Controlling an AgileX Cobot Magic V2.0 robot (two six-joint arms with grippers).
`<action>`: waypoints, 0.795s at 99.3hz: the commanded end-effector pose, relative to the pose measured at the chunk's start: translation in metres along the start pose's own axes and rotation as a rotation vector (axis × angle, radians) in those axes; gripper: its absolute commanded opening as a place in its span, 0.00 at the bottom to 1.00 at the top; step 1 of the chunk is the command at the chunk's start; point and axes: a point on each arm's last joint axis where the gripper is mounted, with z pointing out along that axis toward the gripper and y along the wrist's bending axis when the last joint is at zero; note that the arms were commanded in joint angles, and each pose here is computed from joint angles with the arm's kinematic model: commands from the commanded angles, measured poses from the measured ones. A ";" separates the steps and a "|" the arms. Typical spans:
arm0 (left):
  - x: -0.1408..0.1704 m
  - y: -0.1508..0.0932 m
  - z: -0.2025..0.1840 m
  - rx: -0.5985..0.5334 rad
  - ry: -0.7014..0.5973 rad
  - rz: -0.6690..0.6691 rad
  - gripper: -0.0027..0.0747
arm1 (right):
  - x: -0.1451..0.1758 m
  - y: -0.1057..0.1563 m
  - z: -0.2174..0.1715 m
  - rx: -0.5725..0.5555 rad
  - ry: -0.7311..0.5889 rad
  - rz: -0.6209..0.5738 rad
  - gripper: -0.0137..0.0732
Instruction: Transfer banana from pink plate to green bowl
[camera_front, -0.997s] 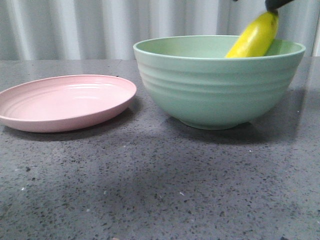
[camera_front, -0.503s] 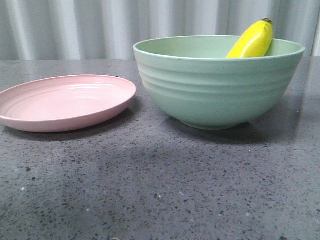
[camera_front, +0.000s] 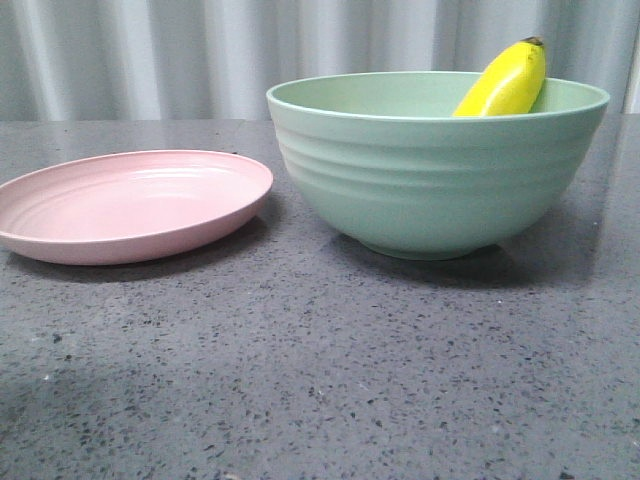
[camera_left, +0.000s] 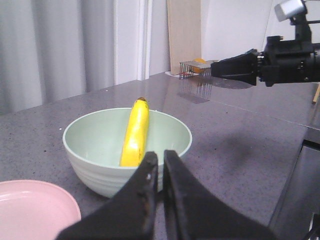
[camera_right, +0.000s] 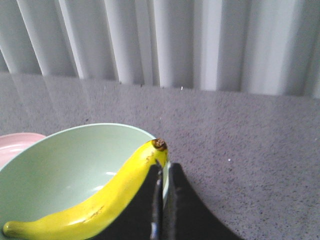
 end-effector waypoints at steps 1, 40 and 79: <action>-0.004 0.001 -0.010 -0.001 -0.122 -0.015 0.01 | -0.005 -0.002 -0.016 0.019 -0.182 -0.024 0.07; 0.025 0.005 -0.036 0.005 -0.173 -0.017 0.01 | 0.056 -0.004 -0.046 0.024 -0.235 -0.022 0.07; 0.028 0.005 -0.036 0.005 -0.164 -0.017 0.01 | 0.065 -0.004 -0.044 0.024 -0.207 -0.022 0.07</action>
